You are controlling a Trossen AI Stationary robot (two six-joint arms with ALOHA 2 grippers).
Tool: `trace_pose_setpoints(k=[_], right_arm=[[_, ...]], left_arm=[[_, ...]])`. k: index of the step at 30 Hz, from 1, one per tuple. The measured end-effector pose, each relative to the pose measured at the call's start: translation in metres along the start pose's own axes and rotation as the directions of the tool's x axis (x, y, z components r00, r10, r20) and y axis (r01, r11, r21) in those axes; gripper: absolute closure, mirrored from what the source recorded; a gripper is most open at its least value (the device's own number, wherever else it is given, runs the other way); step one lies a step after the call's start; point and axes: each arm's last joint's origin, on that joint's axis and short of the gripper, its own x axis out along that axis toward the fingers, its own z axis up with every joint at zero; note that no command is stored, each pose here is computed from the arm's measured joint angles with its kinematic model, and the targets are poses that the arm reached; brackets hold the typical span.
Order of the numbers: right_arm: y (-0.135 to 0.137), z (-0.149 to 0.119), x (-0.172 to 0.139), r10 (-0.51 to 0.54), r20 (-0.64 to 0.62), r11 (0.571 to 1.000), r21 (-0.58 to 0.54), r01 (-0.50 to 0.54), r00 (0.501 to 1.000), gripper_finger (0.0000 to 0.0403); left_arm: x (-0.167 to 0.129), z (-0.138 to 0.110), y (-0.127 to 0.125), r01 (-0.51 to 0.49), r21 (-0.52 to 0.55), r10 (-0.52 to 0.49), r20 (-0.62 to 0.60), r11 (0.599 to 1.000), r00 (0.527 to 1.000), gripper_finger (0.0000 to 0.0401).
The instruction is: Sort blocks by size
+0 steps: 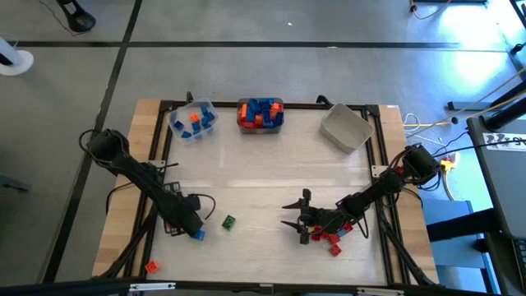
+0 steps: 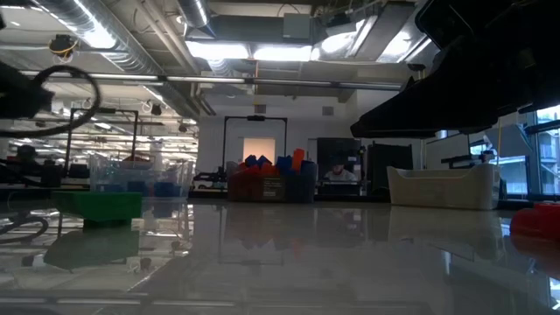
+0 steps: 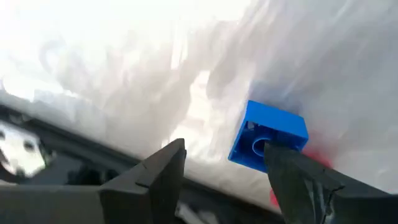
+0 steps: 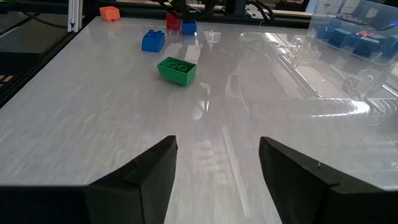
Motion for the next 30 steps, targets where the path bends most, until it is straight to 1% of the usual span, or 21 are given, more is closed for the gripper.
trace_pose_setpoints(k=[5,8,11,13,19,22,26,30], right_arm=[[0.0,0.0,0.0,0.0,0.0,1.0,0.001,0.0,1.0,0.0173],[0.0,0.0,0.0,0.0,0.0,1.0,0.001,0.0,1.0,0.0173],[0.0,0.0,0.0,0.0,0.0,1.0,0.001,0.0,1.0,0.0173],[0.0,0.0,0.0,0.0,0.0,1.0,0.001,0.0,1.0,0.0173],[0.0,0.0,0.0,0.0,0.0,1.0,0.001,0.0,1.0,0.0173],[0.0,0.0,0.0,0.0,0.0,1.0,0.001,0.0,1.0,0.0173],[0.0,0.0,0.0,0.0,0.0,1.0,0.001,0.0,1.0,0.0173],[0.0,0.0,0.0,0.0,0.0,1.0,0.001,0.0,1.0,0.0173]], left_arm=[[-0.007,0.013,0.001,0.014,-0.017,-0.013,0.08,1.0,0.997,0.0192],[-0.013,0.019,0.002,0.019,-0.018,-0.017,0.095,1.0,0.995,0.0192],[-0.028,0.024,0.0,0.039,-0.023,-0.036,0.108,0.999,0.993,0.0192],[-0.04,0.025,-0.002,0.06,-0.008,-0.059,0.125,0.998,0.99,0.0192],[-0.076,0.024,-0.016,0.171,-0.022,-0.165,0.178,0.985,0.97,0.0192],[-0.084,0.018,-0.024,0.232,-0.024,-0.225,0.159,0.972,0.961,0.0192],[-0.084,0.003,-0.036,0.295,-0.055,-0.29,0.086,0.954,0.953,0.0192],[-0.079,-0.012,-0.05,0.302,-0.119,-0.304,-0.007,0.946,0.952,0.0192]])
